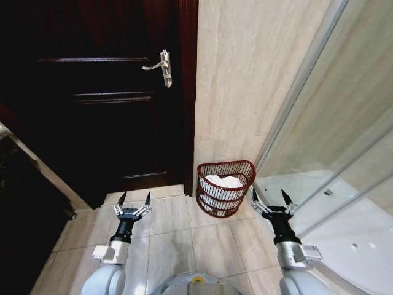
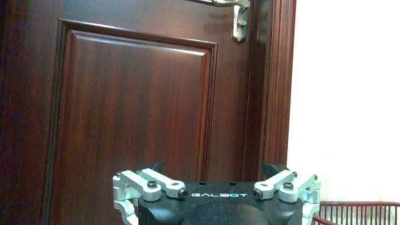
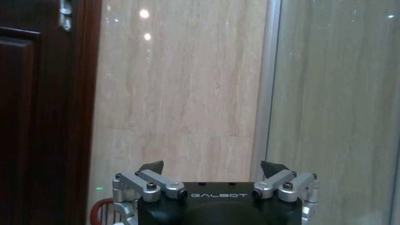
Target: Discard the used towel into the hamper.
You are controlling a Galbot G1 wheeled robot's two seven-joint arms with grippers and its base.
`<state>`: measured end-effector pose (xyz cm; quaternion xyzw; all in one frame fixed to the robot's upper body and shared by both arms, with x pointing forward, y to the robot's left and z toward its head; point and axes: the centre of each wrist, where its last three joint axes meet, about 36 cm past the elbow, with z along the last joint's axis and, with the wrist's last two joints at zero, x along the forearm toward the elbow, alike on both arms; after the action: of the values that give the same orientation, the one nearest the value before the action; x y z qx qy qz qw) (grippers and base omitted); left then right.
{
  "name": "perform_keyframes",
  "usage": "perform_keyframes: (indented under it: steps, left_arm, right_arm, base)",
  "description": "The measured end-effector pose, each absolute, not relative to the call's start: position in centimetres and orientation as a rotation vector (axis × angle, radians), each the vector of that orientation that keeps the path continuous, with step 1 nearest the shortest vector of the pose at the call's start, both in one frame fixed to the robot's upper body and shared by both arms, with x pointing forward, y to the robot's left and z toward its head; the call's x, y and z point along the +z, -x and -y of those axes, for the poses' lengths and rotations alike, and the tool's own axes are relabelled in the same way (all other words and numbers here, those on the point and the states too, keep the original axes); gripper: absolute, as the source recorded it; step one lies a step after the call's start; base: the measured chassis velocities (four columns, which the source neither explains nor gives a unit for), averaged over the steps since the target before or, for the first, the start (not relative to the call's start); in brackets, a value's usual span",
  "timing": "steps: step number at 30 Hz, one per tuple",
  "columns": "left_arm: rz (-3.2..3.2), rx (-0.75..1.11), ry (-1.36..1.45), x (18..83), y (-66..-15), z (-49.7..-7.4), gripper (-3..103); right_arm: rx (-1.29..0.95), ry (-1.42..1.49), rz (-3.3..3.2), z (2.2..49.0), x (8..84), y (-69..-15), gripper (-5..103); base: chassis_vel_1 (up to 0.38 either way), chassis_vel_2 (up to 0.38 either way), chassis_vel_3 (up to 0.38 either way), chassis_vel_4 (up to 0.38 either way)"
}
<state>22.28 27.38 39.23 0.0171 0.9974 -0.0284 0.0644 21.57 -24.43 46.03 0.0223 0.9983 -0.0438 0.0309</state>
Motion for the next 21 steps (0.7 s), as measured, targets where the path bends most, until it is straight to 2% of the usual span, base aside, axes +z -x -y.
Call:
perform_keyframes:
  steps: [21]
  left_arm:
    - [-3.016, -0.026, -0.037, 37.2, -21.2, -26.9, 100]
  right_arm:
    - [-0.087, -0.082, -3.119, 23.8, 41.7, -17.8, 100]
  base:
    - [0.096, -0.098, -0.092, 0.097]
